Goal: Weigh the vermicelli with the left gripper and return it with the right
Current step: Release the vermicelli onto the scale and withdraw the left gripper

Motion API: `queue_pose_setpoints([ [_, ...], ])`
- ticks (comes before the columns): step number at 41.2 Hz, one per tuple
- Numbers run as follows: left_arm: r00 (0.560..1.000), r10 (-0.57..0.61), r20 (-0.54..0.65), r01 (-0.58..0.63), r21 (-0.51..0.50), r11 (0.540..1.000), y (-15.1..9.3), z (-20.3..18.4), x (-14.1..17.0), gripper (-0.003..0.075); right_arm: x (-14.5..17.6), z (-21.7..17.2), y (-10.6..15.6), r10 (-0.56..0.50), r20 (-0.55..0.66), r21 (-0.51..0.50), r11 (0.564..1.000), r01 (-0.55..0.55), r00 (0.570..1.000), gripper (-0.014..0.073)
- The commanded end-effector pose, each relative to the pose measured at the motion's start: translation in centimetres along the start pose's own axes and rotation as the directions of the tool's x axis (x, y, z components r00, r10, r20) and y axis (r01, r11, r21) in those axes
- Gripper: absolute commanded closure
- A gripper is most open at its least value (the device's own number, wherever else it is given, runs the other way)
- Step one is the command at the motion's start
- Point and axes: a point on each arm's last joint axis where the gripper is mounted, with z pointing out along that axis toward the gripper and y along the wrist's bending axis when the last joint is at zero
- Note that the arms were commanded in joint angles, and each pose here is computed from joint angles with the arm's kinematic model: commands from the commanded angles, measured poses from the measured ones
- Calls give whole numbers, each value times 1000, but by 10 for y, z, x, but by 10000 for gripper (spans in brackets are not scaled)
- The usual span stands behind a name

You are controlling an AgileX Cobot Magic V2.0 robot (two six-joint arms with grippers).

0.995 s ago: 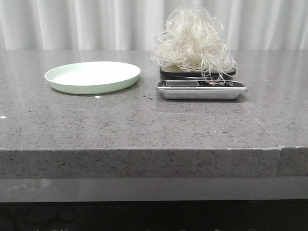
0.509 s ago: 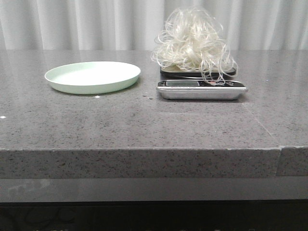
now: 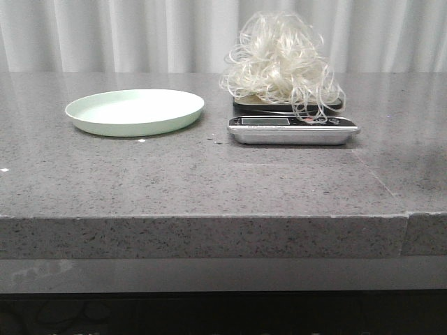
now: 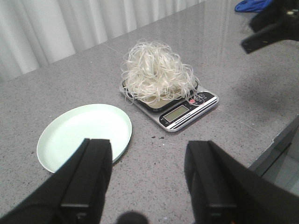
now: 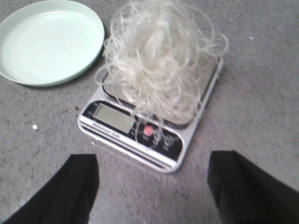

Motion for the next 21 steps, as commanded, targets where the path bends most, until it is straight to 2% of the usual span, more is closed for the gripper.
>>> queue_pose_setpoints([
  [1, 992, -19, 122, 19, 1, 1000, 0, -10, -11, 301, -30, 6, 2, -18, 92, -3, 1000, 18, 996, 8],
  [12, 992, -19, 126, 19, 0, 1000, 0, -13, -10, 301, -72, 56, 2, -18, 92, -4, 1000, 18, 996, 8],
  [21, 992, -19, 126, 19, 0, 1000, 0, -13, -10, 301, -94, 105, 2, -17, 78, -3, 1000, 18, 997, 8],
])
